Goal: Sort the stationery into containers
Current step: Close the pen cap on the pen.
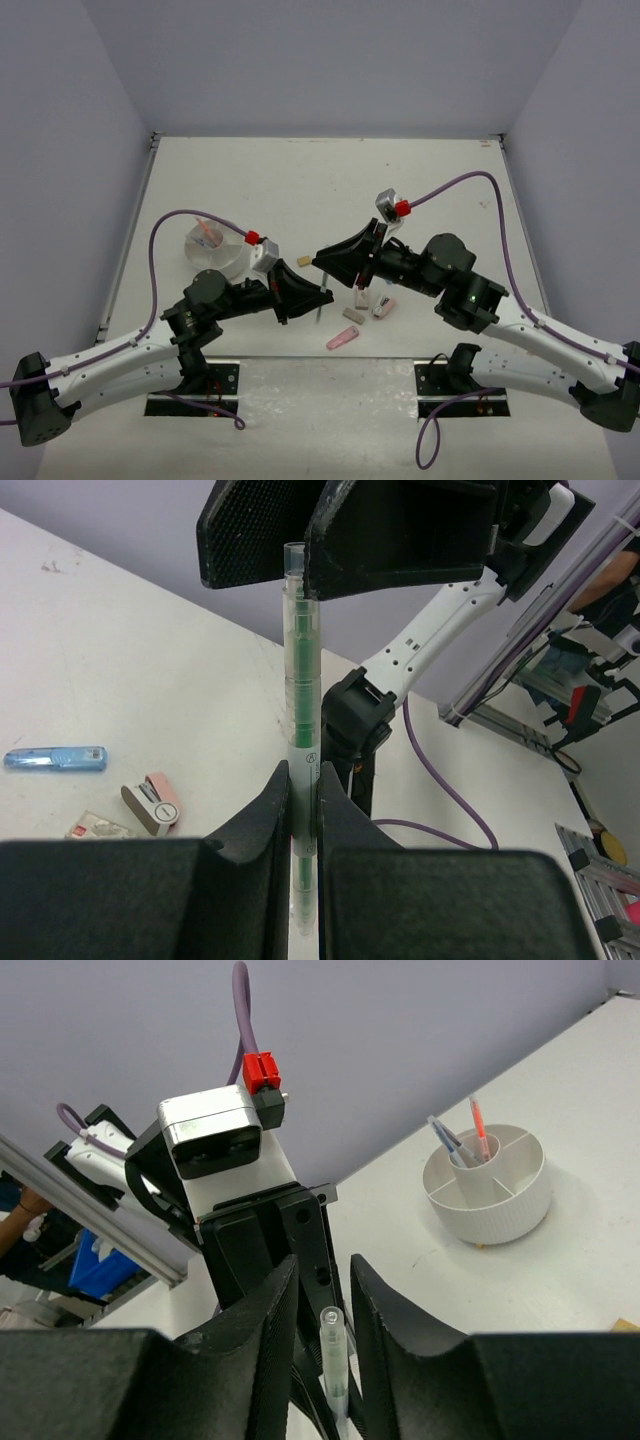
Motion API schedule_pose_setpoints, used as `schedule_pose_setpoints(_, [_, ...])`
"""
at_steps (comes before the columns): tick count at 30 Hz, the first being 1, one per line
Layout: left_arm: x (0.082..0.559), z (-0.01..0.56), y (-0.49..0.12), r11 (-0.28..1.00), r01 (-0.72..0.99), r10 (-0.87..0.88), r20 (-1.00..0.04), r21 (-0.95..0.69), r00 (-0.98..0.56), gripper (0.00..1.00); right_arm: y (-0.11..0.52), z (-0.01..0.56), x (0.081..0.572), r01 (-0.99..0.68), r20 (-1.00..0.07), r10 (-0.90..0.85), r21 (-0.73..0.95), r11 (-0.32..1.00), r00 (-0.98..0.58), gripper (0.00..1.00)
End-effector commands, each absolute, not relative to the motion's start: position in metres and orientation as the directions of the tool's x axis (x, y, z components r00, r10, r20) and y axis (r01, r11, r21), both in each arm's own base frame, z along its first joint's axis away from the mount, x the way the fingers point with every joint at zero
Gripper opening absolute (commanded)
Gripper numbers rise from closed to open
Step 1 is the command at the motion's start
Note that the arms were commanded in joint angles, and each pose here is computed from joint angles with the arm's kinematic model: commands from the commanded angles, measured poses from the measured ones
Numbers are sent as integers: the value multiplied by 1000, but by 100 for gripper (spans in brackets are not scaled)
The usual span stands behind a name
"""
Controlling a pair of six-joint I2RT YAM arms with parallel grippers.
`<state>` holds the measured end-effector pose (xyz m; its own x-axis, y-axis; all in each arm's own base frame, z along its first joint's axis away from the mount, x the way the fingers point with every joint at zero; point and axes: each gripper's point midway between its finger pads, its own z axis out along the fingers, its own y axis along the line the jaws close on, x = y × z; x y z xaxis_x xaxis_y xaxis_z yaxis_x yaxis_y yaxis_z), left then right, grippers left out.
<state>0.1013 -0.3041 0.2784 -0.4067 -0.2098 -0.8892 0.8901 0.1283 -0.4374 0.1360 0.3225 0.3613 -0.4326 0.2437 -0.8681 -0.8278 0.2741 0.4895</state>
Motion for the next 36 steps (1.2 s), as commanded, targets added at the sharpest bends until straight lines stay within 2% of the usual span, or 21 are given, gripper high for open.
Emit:
schedule_pose_setpoints(1, [106, 294, -303, 143, 907, -226, -906, -395, -359, 0, 324, 368, 131, -846, -876, 242, 473, 249, -418, 29])
schedule_pose_setpoints(4, [107, 298, -304, 147, 907, -230, -906, -394, -356, 0, 326, 363, 132, -841, -873, 236, 480, 251, -428, 28])
schedule_pose_setpoints(7, [107, 305, -303, 143, 910, -241, -905, -390, -350, 0, 326, 358, 132, -837, -870, 231, 485, 254, -434, 16])
schedule_pose_setpoints(13, [108, 314, -304, 142, 908, -258, -901, -393, -350, 0, 327, 351, 131, -833, -867, 226, 492, 252, -444, 11])
schedule_pose_setpoints(17, [114, 324, -301, 170, 902, -286, -896, -396, -340, 0, 329, 339, 131, -826, -862, 209, 504, 251, -462, 0])
schedule_pose_setpoints(21, [119, 341, -300, 196, 901, -305, -897, -387, -319, 0, 331, 320, 131, -815, -856, 184, 516, 263, -483, 0])
schedule_pose_setpoints(27, [140, 373, -293, 313, 884, -320, -915, -346, -246, 0, 330, 287, 128, -794, -839, 149, 544, 272, -523, 0])
schedule_pose_setpoints(36, [149, 411, -281, 360, 875, -393, -903, -325, -173, 0, 330, 260, 124, -775, -821, 119, 567, 279, -558, 0])
